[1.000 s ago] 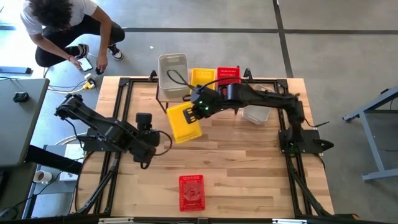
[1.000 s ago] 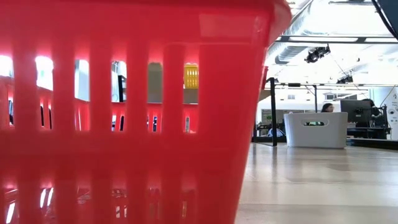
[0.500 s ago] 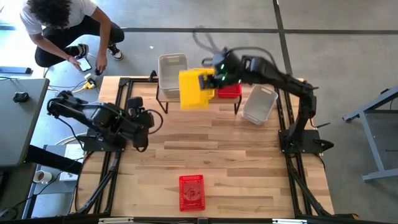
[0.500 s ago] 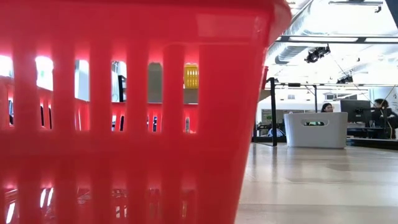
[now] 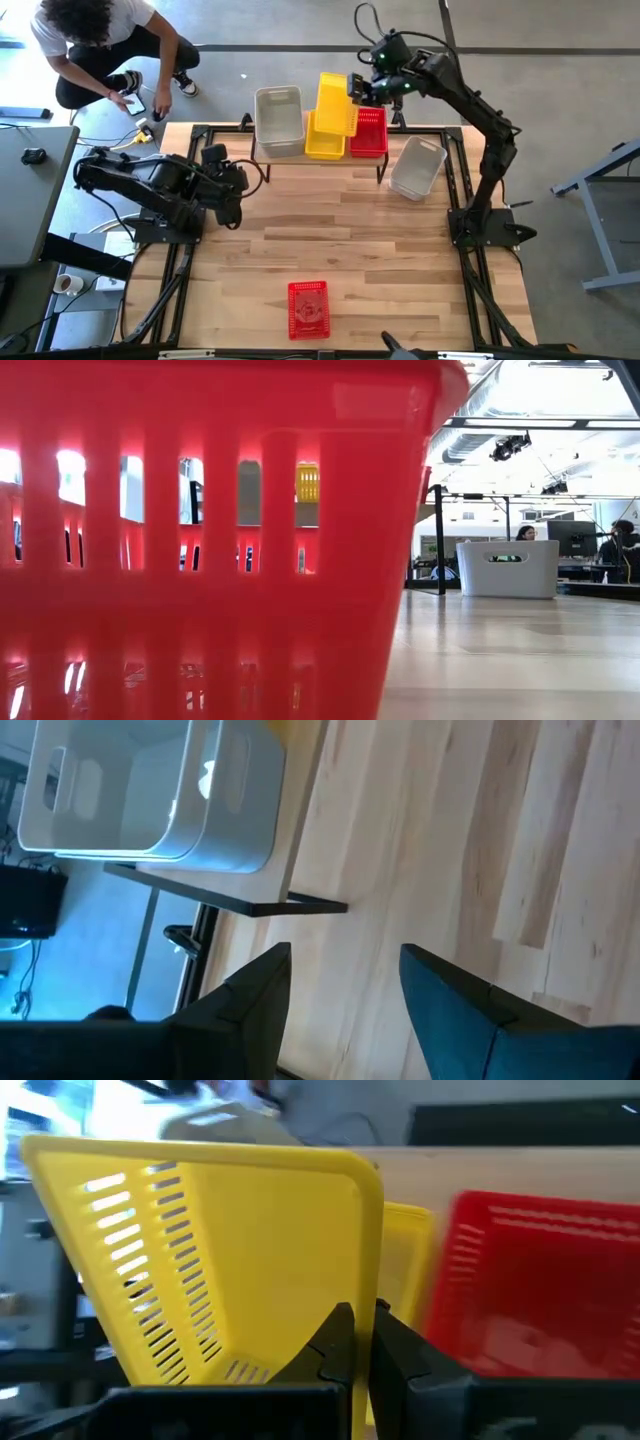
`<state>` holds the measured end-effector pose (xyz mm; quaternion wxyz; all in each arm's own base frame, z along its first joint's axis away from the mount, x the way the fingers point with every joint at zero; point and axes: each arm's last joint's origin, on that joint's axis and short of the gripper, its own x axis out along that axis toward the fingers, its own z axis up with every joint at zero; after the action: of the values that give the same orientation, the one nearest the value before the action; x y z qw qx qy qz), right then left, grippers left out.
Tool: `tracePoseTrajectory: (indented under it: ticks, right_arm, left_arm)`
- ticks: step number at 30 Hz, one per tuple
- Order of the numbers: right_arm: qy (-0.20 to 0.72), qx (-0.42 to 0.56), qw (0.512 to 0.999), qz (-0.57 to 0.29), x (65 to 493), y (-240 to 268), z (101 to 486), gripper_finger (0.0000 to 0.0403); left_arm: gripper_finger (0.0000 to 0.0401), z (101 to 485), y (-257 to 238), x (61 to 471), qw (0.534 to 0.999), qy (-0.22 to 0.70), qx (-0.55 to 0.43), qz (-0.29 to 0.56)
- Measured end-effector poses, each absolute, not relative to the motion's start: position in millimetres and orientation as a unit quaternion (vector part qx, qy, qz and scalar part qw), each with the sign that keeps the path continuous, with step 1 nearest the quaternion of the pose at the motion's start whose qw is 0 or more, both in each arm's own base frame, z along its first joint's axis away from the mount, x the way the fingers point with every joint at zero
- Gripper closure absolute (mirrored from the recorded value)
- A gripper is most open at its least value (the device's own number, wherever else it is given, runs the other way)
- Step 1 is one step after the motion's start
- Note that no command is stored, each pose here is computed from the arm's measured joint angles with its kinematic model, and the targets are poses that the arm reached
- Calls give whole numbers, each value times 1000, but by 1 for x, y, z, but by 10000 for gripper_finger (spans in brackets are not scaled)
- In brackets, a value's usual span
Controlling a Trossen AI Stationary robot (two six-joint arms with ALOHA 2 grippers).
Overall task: Stack baskets on shelf by color
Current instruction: Stack the yellow bin on top of the other yellow bin on the shelf
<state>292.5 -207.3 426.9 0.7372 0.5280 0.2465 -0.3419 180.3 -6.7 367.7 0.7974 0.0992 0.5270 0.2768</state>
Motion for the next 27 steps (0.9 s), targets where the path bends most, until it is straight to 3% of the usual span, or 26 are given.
tracePoseTrajectory:
  ticks: [10, 27]
  right_arm:
    - [302, 572, 700, -303, 317, -215, 396, 403]
    - [324, 584, 671, -321, 326, -223, 376, 403]
  left_arm:
    - [226, 368, -1, 180, 793, 529, 90, 290]
    - [228, 368, -1, 181, 793, 529, 88, 289]
